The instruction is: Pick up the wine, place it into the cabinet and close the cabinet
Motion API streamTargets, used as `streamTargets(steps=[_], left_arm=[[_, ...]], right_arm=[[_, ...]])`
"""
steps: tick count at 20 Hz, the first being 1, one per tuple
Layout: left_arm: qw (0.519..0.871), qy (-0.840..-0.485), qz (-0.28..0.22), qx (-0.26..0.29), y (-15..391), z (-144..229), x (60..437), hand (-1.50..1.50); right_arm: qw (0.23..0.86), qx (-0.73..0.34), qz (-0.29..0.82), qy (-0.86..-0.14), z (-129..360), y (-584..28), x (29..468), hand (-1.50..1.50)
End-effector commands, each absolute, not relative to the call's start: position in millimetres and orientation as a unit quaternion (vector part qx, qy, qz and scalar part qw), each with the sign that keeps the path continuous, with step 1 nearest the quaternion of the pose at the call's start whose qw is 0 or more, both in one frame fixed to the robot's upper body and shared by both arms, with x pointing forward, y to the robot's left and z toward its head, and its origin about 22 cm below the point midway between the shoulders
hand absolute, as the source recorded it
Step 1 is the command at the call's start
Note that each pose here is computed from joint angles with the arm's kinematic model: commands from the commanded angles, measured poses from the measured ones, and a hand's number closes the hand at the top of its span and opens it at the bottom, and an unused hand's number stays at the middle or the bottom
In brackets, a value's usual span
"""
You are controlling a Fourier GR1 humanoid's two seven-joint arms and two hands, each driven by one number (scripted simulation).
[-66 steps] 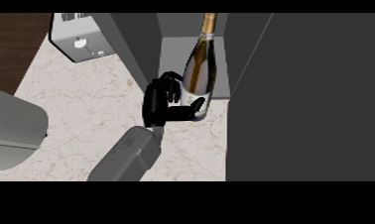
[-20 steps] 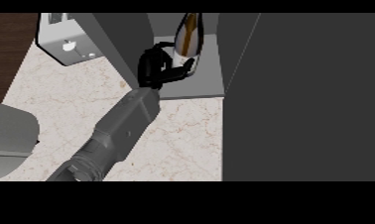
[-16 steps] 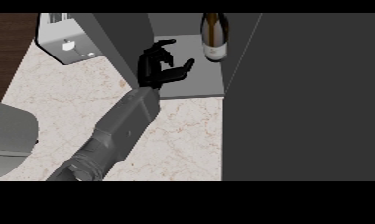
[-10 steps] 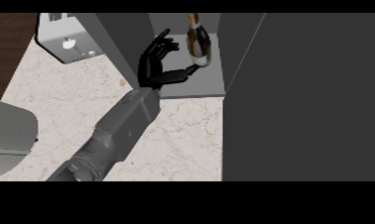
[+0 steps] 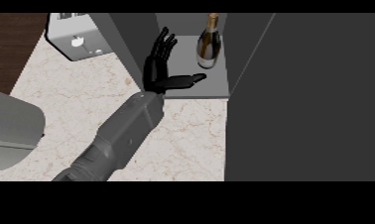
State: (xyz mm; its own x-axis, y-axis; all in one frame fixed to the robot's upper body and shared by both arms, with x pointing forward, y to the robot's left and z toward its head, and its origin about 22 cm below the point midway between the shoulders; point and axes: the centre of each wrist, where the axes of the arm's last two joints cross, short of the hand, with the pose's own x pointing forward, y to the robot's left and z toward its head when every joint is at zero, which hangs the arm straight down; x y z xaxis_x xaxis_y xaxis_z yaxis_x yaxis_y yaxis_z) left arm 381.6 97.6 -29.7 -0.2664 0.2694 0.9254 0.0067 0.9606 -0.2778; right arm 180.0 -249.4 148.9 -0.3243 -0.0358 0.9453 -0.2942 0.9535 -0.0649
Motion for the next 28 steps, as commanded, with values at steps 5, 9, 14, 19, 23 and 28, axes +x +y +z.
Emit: streamTargets(steps=[5,9,14,19,23,28], left_arm=[[0.59,-0.797,0.085,-0.098,107,-44,341,-1.5],[0.599,-0.786,0.051,-0.145,103,-21,320,-1.5],[0.589,-0.791,0.031,-0.164,123,7,275,-1.5],[0.585,-0.792,0.046,-0.167,134,45,236,-1.5],[0.584,-0.792,0.049,-0.17,143,60,201,-1.5],[0.571,-0.803,0.061,-0.158,147,62,171,-1.5]], right_arm=[[0.579,0.09,0.098,-0.804,147,-260,171,-1.5],[0.576,0.106,0.108,-0.804,150,-239,168,-1.5],[0.567,0.095,0.109,-0.811,160,-255,177,-1.5],[0.567,0.113,0.121,-0.807,158,-244,172,-1.5],[0.567,0.099,0.128,-0.808,168,-249,178,-1.5],[0.57,0.087,0.212,-0.789,164,-247,176,1.5]])
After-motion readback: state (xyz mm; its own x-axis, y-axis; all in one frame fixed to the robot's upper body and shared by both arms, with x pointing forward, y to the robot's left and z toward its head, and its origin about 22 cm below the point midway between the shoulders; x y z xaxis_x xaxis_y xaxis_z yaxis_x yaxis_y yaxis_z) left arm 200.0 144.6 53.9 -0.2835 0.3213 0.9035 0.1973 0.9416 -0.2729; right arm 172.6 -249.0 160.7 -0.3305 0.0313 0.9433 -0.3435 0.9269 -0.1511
